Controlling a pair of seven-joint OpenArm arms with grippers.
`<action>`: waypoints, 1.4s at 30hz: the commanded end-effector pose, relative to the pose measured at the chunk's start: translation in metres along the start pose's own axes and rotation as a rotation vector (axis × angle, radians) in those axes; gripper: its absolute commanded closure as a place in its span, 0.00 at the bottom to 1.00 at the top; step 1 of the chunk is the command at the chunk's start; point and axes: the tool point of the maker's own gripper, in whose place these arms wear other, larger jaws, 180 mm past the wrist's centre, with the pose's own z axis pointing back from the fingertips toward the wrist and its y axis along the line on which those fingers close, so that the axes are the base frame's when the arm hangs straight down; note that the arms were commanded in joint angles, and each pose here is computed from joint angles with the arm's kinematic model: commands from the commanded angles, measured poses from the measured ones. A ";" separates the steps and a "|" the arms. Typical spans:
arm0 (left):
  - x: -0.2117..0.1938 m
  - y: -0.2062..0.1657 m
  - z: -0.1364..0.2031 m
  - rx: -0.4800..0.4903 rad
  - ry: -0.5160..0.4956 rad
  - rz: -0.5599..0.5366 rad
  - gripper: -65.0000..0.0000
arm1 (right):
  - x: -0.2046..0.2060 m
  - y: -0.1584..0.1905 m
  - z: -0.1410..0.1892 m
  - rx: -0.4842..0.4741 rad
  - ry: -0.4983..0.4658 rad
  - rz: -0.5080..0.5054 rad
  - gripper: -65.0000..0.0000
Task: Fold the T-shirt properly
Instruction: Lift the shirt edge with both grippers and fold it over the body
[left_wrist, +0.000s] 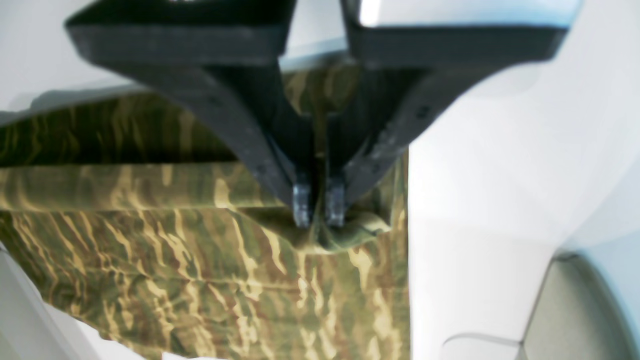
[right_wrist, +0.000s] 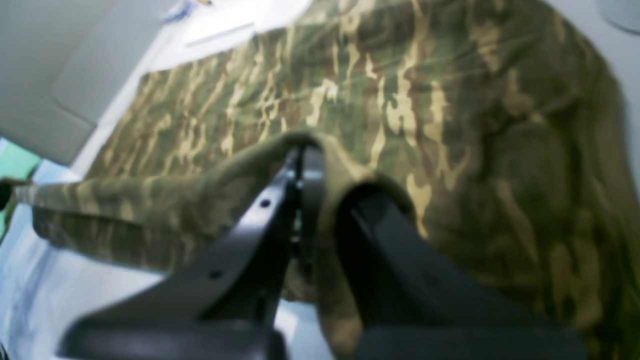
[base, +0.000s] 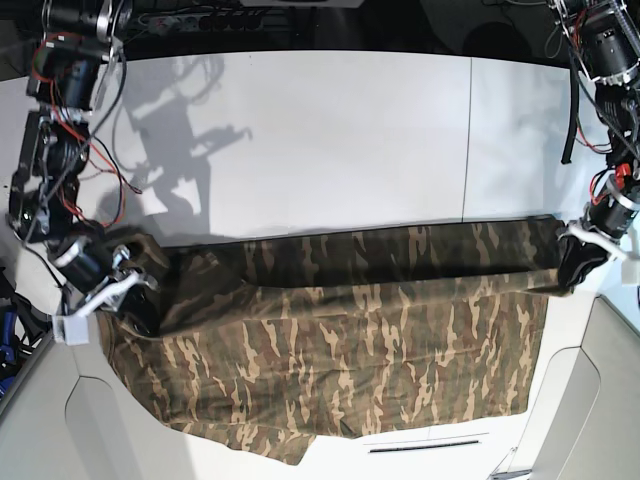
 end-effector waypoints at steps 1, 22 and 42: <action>0.023 0.001 -0.003 -0.006 -0.059 -0.034 1.00 | 0.029 0.003 -0.005 0.016 -0.064 0.026 1.00; 0.014 0.013 -0.038 0.022 -0.031 -0.019 0.57 | 0.037 -0.020 -0.046 -0.045 -0.052 0.051 0.47; 0.001 0.046 0.006 0.037 -0.025 0.301 0.40 | 0.061 -0.128 0.072 -0.294 -0.181 -0.160 0.47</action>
